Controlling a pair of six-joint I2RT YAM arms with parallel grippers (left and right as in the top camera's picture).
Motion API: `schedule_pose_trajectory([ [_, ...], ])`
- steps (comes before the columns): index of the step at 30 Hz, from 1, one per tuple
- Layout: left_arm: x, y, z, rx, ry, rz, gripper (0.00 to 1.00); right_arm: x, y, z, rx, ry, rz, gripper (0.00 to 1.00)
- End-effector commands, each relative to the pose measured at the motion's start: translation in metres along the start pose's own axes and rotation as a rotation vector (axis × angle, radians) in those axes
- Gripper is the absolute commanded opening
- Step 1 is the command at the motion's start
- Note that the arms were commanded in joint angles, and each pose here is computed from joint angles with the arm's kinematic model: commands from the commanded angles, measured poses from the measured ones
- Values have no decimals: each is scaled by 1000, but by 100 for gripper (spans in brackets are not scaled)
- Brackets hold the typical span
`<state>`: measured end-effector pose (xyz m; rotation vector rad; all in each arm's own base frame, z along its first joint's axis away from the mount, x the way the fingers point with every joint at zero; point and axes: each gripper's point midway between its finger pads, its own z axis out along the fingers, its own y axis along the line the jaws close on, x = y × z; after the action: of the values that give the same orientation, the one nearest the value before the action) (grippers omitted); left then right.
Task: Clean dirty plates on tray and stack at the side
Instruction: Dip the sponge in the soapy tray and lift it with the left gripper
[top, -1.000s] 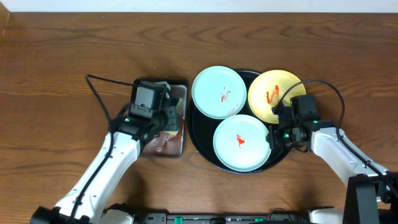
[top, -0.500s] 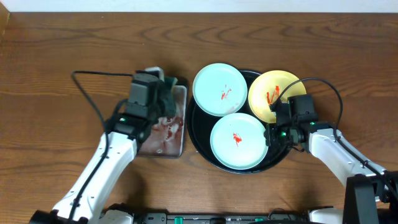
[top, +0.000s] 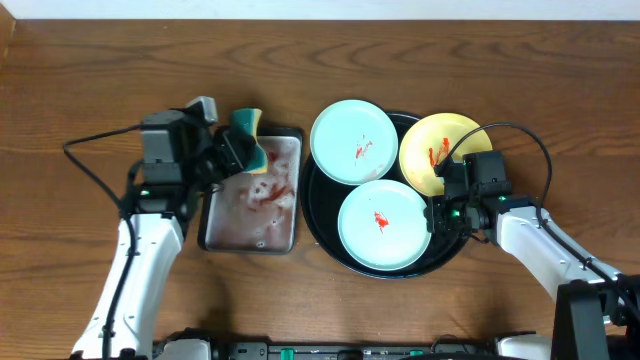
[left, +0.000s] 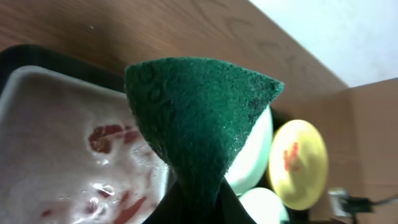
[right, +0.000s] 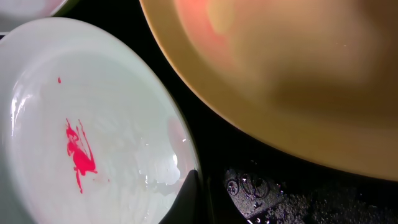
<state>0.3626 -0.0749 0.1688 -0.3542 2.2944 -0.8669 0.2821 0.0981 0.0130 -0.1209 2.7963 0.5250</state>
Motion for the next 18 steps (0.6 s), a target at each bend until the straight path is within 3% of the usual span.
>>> schedule_pose_trajectory([
  [1,-4,-21,-10,139,20,-3,8,2,4,3,-11,7,6,1],
  [6,-12,-31,-15,207,5,21,7,2,4,3,-11,7,6,1],
  [18,-12,-31,-16,210,1,53,7,2,4,3,-11,9,6,1],
])
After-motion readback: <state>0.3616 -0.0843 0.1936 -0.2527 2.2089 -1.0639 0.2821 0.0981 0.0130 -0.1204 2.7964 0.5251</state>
